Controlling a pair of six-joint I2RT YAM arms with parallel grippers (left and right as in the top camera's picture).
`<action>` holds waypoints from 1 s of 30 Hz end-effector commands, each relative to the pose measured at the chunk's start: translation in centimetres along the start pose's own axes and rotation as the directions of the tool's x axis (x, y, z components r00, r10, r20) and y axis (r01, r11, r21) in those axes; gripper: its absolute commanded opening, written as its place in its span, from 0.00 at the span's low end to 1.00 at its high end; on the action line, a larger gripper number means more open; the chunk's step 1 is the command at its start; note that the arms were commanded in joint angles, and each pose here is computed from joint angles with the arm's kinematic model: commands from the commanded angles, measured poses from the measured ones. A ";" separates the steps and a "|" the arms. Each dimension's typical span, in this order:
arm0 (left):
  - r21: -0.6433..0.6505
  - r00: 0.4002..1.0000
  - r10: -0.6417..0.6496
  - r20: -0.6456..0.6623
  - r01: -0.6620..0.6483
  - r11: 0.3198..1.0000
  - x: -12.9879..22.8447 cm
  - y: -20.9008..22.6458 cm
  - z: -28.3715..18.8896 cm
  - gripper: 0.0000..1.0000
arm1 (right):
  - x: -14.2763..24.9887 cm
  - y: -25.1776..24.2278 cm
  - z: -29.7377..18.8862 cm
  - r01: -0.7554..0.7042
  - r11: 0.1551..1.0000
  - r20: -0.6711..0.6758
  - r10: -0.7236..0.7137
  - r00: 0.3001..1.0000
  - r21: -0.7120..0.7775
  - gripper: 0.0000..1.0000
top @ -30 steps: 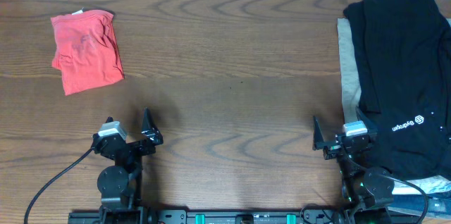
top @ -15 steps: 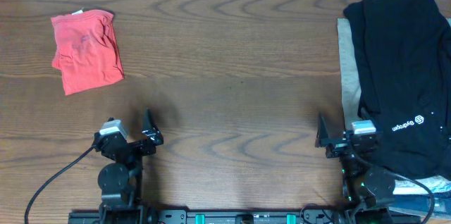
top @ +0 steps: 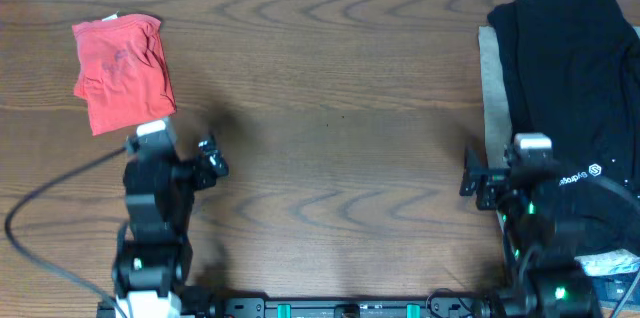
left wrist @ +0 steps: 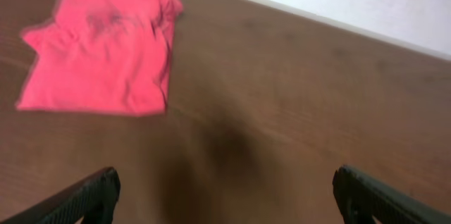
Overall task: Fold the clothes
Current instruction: 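Reach the right gripper to the black shirt and grasp its edge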
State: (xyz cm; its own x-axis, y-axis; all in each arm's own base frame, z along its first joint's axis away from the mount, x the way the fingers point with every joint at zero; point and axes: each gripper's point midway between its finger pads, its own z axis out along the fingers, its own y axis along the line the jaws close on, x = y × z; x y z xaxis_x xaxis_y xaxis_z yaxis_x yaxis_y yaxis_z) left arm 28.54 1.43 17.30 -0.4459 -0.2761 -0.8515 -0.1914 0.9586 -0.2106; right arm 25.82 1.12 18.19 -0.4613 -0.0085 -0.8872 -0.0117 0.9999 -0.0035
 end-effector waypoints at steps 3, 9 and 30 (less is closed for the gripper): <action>0.016 0.987 0.008 -0.158 -0.005 1.000 -0.2 -1.1 1.3 0.98 | 0.1 -0.1 2.1 -0.052 0.998 -0.271 0.044 0.962 -0.025 0.99; -0.011 0.965 0.007 -0.260 -0.010 1.000 1.4 -0.7 2.1 0.98 | 1.5 -2.5 5.6 -0.050 0.998 -0.470 0.065 0.880 0.045 0.99; -0.013 0.964 0.007 -0.266 -0.010 1.000 1.5 -0.6 2.1 0.98 | 14.2 -12.6 7.0 -0.039 0.886 -0.730 0.406 0.550 0.463 0.01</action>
State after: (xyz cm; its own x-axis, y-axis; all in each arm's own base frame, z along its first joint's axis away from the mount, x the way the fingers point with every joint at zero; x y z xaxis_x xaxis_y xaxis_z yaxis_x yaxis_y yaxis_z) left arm 29.37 0.56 14.08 -0.6775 -0.2810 -0.6797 -0.2088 0.9596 -0.1886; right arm 25.35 -10.86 2.13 -0.9150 0.3790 -0.1386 0.3985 0.9027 -0.1624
